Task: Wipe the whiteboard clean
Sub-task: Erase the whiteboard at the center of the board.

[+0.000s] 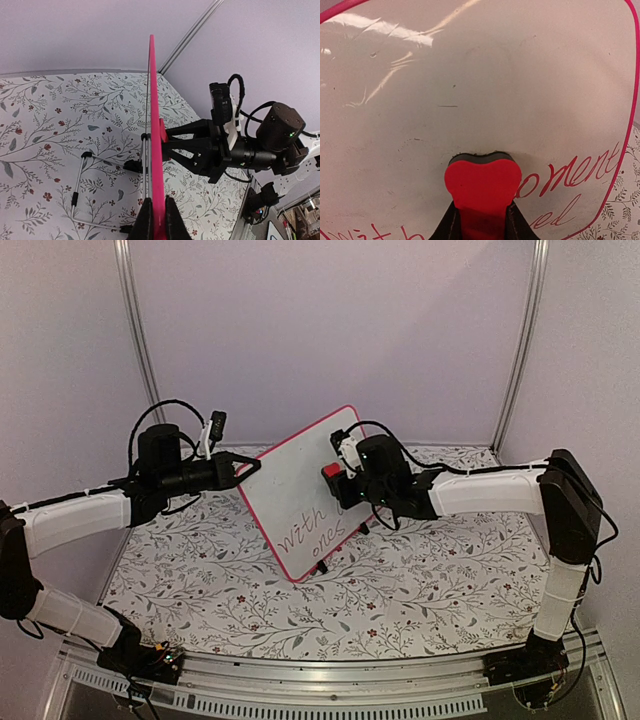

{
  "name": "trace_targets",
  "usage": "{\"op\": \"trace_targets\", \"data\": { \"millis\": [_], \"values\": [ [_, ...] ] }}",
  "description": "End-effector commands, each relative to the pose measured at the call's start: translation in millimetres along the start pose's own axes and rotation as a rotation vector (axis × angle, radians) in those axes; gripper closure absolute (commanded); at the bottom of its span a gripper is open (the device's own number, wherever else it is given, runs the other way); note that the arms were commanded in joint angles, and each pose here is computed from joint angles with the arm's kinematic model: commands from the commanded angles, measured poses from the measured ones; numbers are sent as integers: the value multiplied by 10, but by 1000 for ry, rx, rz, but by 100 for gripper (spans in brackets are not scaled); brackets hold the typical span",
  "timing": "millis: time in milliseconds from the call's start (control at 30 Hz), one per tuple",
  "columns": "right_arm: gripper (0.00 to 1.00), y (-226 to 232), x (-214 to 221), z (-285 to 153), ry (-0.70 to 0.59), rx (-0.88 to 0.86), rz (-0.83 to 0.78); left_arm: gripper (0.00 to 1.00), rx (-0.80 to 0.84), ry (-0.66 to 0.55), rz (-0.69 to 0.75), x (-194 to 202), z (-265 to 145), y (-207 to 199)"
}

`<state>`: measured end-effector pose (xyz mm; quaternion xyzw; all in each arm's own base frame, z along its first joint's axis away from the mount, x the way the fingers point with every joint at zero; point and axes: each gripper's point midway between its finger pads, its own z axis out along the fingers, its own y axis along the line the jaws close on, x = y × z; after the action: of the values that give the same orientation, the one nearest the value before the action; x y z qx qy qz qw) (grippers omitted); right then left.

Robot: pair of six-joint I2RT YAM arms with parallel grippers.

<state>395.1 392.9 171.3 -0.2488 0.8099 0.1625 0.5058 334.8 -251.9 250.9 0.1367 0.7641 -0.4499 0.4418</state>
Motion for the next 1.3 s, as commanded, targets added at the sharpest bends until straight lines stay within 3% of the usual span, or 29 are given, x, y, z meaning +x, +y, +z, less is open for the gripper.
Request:
{"op": "trace_targets", "data": {
  "millis": [0,733,967,1267],
  "values": [
    [77,-56,325,91,56,-4,11,100,157,21,29,4,-74,-402],
    [77,-86,868,-26,148,-13,33,100,156,26,24,21,-55,-383],
    [77,-51,793,-35,132,-28,32,100,155,28,21,28,-52,-377],
    [77,91,381,-31,51,-70,-3,100,154,29,21,31,-44,-373]
  ]
}}
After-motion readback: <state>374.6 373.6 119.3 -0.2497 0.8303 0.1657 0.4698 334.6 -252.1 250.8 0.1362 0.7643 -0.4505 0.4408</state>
